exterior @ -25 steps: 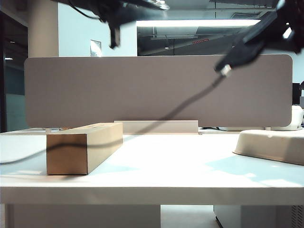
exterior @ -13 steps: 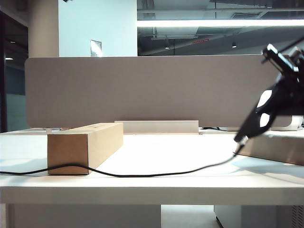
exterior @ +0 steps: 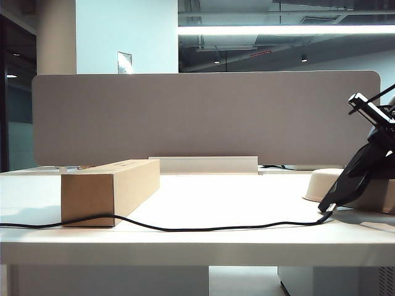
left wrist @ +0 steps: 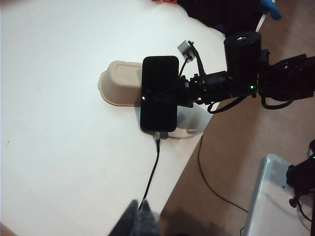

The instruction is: Pick up the charging cable and the phone, plug the charging cable into the charging port on the phone, and finally place them back on the table.

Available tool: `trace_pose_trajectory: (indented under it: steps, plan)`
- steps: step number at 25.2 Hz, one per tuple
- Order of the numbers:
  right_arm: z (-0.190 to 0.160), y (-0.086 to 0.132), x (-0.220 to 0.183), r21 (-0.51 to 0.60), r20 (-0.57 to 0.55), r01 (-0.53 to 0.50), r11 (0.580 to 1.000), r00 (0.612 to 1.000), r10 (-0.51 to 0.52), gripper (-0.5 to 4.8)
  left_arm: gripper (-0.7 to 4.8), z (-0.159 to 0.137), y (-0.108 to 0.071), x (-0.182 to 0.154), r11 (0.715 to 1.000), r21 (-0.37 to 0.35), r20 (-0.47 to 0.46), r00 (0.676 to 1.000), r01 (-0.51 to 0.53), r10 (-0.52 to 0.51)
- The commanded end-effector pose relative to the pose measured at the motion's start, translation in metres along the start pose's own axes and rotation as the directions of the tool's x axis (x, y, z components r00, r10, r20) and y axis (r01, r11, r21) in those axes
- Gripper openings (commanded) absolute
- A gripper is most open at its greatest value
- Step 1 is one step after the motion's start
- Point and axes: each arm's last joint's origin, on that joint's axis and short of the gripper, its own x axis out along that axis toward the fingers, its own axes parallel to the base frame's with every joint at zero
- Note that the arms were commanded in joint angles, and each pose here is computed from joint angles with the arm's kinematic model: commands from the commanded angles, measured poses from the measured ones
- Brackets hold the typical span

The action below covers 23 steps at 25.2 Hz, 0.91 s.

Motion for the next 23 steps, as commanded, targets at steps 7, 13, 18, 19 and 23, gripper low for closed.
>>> trace_pose_trajectory:
  steps: [7, 13, 18, 19, 23]
  plan:
    - [-0.004, -0.006, 0.000, 0.011, -0.012, 0.099, 0.995, 0.995, -0.099, 0.79, -0.06, 0.001, -0.002, -0.002, 1.000, 0.012, 0.008, 1.000, 0.002, -0.002]
    - [-0.010, -0.013, -0.001, 0.029, -0.054, 0.192, 0.981, 0.980, -0.191, 2.41, -0.06, 0.002, -0.002, -0.002, 1.000, 0.014, 0.010, 1.000, 0.002, -0.002]
    - [-0.010, -0.023, -0.006, 0.065, -0.095, 0.246, 0.967, 0.966, -0.239, 3.44, -0.06, 0.002, -0.002, -0.002, 1.000, 0.015, 0.011, 1.000, 0.002, -0.002]
    - [-0.009, -0.025, -0.008, 0.070, -0.104, 0.254, 0.965, 0.964, -0.246, 3.50, -0.06, 0.002, -0.002, -0.002, 1.000, 0.014, 0.011, 1.000, 0.002, -0.002]
    - [-0.004, -0.027, -0.024, 0.092, -0.121, 0.238, 0.967, 0.967, -0.226, 3.79, -0.06, 0.002, -0.002, -0.002, 1.000, 0.014, 0.011, 1.000, 0.001, -0.002]
